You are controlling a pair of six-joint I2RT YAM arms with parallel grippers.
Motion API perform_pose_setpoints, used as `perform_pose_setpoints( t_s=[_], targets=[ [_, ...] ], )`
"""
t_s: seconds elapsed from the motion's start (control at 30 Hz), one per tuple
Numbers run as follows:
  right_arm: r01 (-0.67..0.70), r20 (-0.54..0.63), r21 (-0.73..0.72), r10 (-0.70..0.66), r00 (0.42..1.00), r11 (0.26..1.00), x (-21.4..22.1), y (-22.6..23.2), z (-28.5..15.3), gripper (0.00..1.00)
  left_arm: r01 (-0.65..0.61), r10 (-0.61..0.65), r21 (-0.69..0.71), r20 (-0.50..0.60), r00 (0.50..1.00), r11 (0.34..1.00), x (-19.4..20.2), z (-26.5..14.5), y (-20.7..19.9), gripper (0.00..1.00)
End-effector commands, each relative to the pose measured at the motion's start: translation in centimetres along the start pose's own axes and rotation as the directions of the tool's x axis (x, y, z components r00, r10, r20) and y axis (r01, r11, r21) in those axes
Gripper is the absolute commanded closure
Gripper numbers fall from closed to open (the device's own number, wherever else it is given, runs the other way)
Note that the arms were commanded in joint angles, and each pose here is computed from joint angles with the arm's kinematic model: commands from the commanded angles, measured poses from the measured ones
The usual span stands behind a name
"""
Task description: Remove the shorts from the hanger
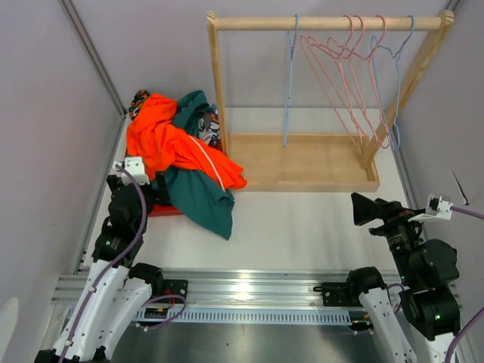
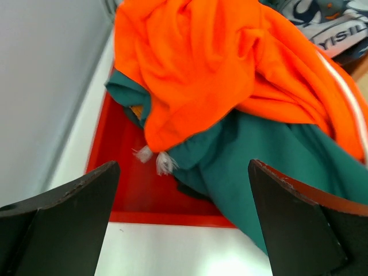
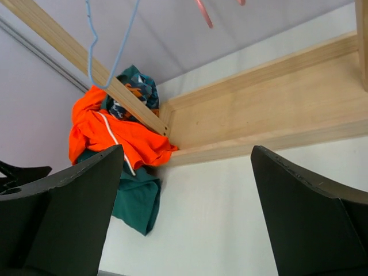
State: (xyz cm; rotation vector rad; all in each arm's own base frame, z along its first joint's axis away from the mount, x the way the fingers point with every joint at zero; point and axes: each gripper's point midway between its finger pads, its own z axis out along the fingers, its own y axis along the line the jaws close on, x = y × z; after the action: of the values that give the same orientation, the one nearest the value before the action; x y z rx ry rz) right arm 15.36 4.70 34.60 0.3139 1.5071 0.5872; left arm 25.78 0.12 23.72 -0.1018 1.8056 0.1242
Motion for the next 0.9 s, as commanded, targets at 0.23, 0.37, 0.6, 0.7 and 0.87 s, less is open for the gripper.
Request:
perform_pose_setpoints(
  t_s=[0.23,0.37,0.6,0.7,0.87],
  targets=[
    [0.038,-0.04,0.002,-0.038,0.998,0.999,2.2,-1.1,0.8,0.01,0.01,-0.024,0.058,0.238,0.971,0.998,-0.2,1.1,-1.1,0.01],
    [0.021,-0.039,-0.02,-0.021,0.999,1.0,2.4,-0.7,1.4,0.01,0.105,-0.099,-0.005,0.316,0.944,0.994,0.9,2.8,-0.3,0.01],
    [0.036,-0.132,-0.084,-0.047,0.99,0.996,4.4,0.0,2.3,0.0,0.077,-0.049,-0.061,0.375,0.926,0.995,3.6,5.5,-0.1,0.01],
    [0.056,-0.134,-0.071,-0.065,0.989,0.996,4.4,-0.2,2.8,0.01,-0.003,0.015,-0.032,0.361,0.932,0.999,4.6,7.1,-1.0,0.01],
    [0.051,-0.137,-0.065,-0.06,0.989,0.997,4.7,-0.4,3.7,0.01,-0.05,0.032,0.045,0.341,0.94,0.998,6.0,9.1,-2.2,0.01]
  ],
)
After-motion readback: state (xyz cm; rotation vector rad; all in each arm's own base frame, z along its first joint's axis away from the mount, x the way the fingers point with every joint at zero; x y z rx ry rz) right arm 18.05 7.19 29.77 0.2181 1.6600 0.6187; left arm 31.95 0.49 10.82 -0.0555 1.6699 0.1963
